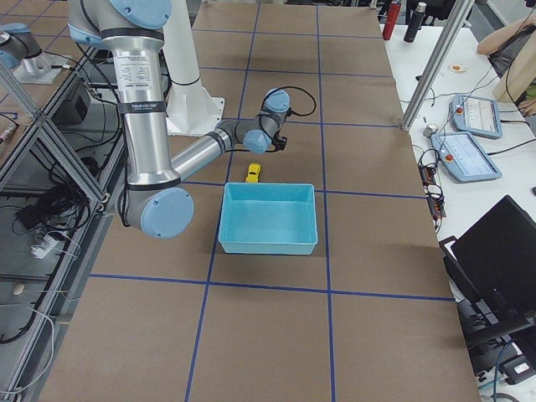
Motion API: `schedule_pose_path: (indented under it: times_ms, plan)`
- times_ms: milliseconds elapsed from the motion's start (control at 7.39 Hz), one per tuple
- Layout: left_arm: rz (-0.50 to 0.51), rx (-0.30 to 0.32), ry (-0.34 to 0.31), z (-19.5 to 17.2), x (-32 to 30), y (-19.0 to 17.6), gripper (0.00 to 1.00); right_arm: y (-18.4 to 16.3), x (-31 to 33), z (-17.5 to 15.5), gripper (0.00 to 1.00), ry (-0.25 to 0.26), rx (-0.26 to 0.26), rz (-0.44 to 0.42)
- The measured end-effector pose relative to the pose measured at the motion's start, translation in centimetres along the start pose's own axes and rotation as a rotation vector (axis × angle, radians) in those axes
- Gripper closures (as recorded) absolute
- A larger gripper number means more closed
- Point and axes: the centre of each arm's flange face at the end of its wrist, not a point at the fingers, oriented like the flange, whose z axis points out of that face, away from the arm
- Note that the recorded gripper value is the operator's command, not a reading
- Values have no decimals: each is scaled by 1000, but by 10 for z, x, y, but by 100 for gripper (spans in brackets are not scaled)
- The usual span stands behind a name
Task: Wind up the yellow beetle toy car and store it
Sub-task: 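Move the right arm from beside the bin toward the car, then lower the open right gripper over the yellow car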
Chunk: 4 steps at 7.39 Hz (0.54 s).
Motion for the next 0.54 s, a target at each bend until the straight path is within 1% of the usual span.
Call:
schedule_pose_path:
  times_ms: [135,406,541]
  plan:
    - [-1,0,-1,0,-1,0,0,-2,6,-4,1,44,-4,9]
    - [-4,-1,-1,1,-2,0,0,-10,30,-22,1,264,21,2]
    - [-4,-1,0,1,-2,1,0,-21,36,-33,1,303,11,-14]
